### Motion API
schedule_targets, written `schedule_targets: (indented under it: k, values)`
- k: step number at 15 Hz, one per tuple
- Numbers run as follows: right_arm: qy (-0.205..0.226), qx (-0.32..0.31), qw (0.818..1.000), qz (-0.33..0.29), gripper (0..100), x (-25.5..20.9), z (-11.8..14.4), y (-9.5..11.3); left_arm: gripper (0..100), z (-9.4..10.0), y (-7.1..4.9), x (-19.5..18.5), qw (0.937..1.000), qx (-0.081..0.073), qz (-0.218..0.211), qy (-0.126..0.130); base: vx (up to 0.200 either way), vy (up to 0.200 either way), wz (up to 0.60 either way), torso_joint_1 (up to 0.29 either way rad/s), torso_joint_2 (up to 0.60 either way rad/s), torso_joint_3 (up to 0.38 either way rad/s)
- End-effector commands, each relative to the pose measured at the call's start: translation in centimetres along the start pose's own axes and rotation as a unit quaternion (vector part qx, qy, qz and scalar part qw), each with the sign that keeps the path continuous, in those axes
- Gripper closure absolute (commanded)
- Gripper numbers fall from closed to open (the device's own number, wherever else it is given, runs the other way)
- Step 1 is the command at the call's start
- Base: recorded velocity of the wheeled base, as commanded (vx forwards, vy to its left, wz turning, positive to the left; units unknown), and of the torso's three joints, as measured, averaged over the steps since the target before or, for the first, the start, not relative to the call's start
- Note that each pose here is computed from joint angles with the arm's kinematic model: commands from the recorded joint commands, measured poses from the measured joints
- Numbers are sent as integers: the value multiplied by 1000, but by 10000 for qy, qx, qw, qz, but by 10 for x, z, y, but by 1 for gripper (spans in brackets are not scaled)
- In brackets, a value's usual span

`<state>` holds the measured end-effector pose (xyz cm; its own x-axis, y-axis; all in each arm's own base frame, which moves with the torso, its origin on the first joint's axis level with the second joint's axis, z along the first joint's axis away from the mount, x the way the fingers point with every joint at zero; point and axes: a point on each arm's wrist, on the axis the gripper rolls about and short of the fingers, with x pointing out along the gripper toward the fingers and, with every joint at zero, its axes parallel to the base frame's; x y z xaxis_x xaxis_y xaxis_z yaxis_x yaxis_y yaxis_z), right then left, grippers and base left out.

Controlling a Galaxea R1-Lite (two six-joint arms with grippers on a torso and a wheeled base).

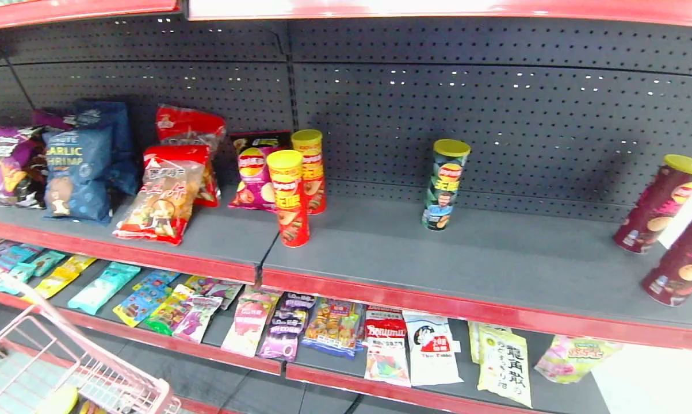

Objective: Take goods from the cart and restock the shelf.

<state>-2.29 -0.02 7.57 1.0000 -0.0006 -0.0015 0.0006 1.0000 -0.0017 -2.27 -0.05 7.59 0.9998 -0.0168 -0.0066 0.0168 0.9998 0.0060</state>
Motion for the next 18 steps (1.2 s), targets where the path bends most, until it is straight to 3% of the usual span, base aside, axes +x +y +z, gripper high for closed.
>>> schedule_targets:
  k: [1,8,18]
  values:
    - [0,1,10000,-4,0,0,0,0,0,0,0,0,10000,0,0,5,0,0,600,-2,2,2]
    - [0,1,10000,-4,0,0,0,0,0,0,0,0,10000,0,0,5,0,0,600,2,2,1]
    - [0,16,10000,-4,0,0,0,0,0,0,0,0,10000,0,0,5,0,0,0,-35,78,42]
